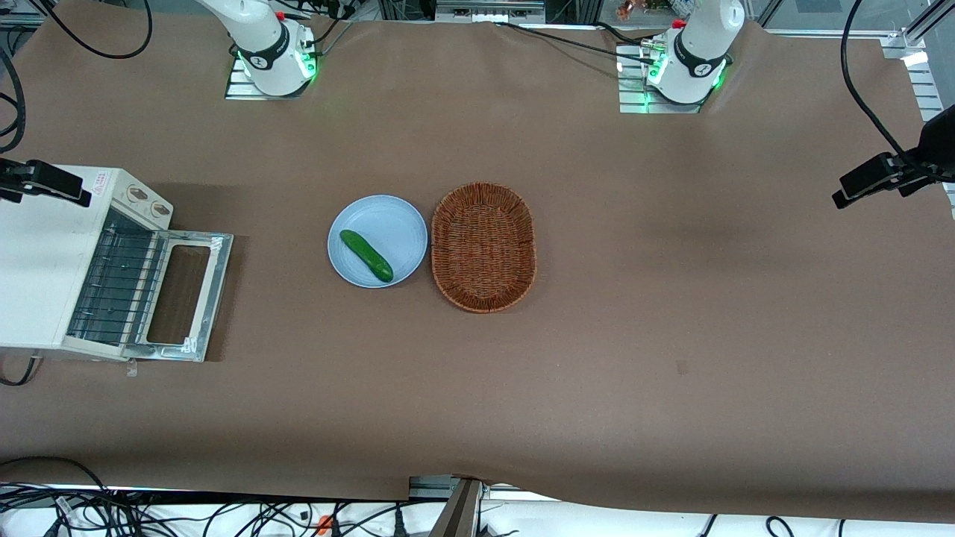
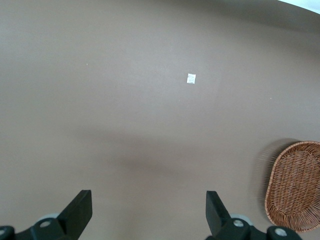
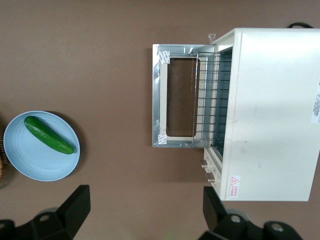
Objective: Open oven door with right arm only
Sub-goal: 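Release the door and raise the right gripper away from the oven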
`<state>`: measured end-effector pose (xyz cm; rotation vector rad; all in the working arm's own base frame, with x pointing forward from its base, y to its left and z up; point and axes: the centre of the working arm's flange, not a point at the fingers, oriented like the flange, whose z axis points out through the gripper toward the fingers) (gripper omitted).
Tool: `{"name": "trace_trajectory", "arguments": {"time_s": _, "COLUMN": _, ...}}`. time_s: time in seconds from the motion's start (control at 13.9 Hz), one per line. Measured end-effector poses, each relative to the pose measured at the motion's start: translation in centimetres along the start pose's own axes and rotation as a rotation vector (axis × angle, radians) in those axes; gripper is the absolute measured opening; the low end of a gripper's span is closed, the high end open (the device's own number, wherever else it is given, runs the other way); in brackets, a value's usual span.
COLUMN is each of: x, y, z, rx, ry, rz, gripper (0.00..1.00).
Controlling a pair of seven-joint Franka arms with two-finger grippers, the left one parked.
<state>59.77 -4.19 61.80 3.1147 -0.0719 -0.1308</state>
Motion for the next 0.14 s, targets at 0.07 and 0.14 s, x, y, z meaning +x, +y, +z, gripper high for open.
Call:
{"name": "trace_trajectory", "arguments": {"time_s": 0.07, "x": -0.04, "y": -0.01, "z": -0.11, "rx": 0.000, "ry": 0.002, "rz": 0.000, "gripper": 1.00}}
{"name": "trace_trajectory", "arguments": {"time_s": 0.14, "x": -0.07, "y": 0.02, "z": -0.14, "rx": 0.000, "ry": 0.003, "rz": 0.000, "gripper": 1.00}}
